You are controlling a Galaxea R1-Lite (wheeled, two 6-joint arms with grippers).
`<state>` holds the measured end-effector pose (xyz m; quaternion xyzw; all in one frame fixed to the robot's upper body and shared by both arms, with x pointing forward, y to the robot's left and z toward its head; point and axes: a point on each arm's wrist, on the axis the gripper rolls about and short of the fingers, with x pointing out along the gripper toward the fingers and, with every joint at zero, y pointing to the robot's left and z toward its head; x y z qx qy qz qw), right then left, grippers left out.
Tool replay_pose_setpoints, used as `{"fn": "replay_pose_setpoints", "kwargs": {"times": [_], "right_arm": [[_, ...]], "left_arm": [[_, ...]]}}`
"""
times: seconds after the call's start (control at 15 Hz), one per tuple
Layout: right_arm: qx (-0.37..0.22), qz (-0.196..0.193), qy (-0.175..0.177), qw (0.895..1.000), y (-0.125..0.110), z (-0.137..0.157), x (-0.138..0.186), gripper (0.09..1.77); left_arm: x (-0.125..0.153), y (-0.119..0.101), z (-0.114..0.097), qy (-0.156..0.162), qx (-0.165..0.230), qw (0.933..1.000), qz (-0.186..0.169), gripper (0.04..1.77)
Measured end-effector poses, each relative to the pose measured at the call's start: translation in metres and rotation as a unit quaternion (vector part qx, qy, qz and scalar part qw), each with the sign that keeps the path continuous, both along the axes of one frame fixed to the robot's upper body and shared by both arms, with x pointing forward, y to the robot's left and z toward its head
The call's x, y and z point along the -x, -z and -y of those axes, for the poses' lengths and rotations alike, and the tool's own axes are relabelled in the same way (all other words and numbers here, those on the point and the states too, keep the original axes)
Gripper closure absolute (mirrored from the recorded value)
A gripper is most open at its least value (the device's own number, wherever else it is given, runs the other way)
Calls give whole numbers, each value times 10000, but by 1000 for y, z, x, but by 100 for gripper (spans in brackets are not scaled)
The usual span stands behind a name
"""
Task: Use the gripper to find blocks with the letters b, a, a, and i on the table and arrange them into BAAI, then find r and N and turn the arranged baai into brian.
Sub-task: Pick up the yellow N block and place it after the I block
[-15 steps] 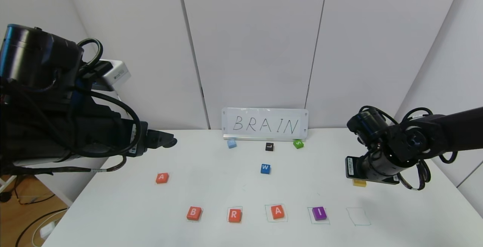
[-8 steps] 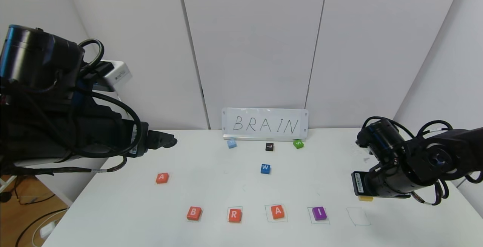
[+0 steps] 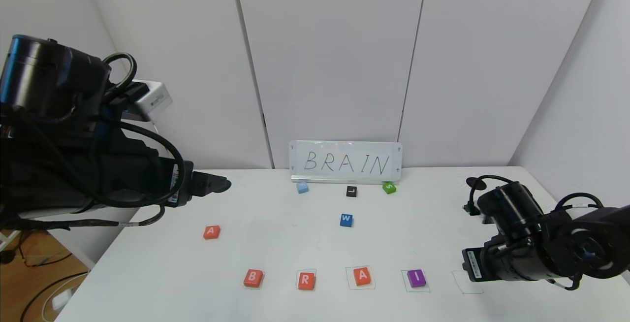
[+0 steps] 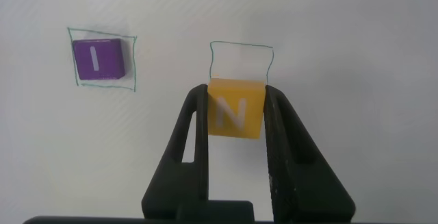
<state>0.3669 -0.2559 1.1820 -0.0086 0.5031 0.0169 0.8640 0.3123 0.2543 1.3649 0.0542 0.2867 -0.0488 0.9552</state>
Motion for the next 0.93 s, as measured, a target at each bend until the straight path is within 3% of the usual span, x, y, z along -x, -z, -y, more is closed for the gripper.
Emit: {"fn": "replay_pose_setpoints", "kwargs": {"times": [0.33, 0.93], "right_arm": [[-466, -258, -217, 9983, 7, 14, 1, 131], [-278, -560, -256, 9977, 29, 20, -11, 131]], "left_arm": [[-1, 2, 0, 6, -41, 10000, -40, 9], [-2, 5, 3, 48, -62, 9999, -96, 9]]}}
